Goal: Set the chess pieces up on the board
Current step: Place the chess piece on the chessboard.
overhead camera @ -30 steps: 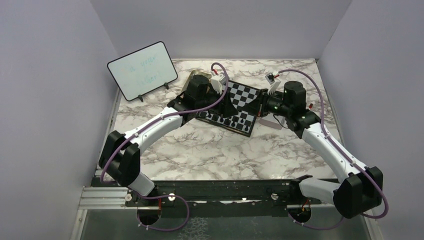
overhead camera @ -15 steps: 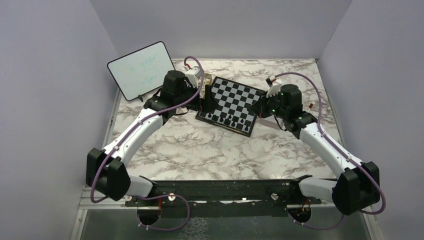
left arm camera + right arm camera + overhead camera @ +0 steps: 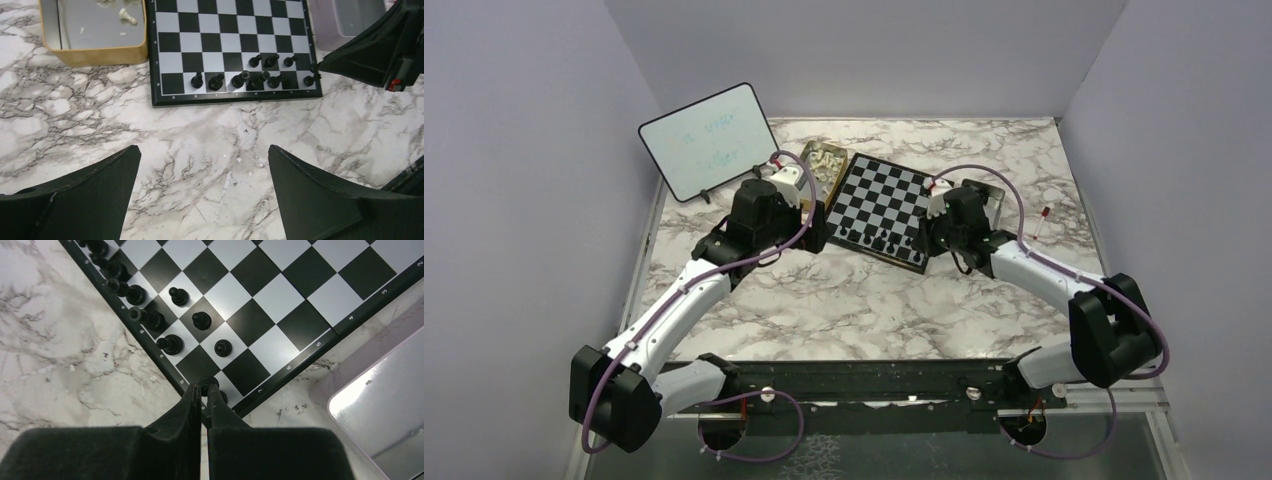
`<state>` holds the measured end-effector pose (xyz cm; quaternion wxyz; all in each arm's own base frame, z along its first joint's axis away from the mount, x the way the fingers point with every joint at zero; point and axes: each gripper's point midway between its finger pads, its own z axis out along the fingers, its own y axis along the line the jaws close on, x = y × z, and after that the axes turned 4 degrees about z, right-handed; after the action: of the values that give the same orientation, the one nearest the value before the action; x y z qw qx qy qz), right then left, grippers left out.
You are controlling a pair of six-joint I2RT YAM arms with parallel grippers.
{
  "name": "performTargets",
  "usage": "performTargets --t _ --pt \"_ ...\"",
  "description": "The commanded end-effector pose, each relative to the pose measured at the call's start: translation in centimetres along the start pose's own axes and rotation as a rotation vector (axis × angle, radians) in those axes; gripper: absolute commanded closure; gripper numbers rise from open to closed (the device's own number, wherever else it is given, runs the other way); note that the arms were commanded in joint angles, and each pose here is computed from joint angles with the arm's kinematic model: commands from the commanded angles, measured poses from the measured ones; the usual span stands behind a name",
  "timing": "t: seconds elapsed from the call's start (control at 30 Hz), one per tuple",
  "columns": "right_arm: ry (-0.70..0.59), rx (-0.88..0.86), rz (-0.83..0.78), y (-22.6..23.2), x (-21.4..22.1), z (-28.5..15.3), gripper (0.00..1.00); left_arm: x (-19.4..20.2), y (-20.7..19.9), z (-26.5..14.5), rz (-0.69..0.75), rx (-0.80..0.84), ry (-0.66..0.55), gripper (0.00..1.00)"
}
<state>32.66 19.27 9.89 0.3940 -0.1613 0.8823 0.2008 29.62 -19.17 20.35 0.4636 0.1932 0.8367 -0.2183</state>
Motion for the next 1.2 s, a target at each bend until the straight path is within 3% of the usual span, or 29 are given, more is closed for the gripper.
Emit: performTargets --t 0.0,1.17 --pt "-0.035 0.074 -0.055 -1.4 0.1 1.3 0.97 -0.5 1.4 -0.3 0.046 -0.081 -0.042 0.01" --pt "0.001 0.177 0.001 -3.4 2.0 2.8 0.93 0.1 0.9 -0.1 0.074 -0.077 -0.024 0.01"
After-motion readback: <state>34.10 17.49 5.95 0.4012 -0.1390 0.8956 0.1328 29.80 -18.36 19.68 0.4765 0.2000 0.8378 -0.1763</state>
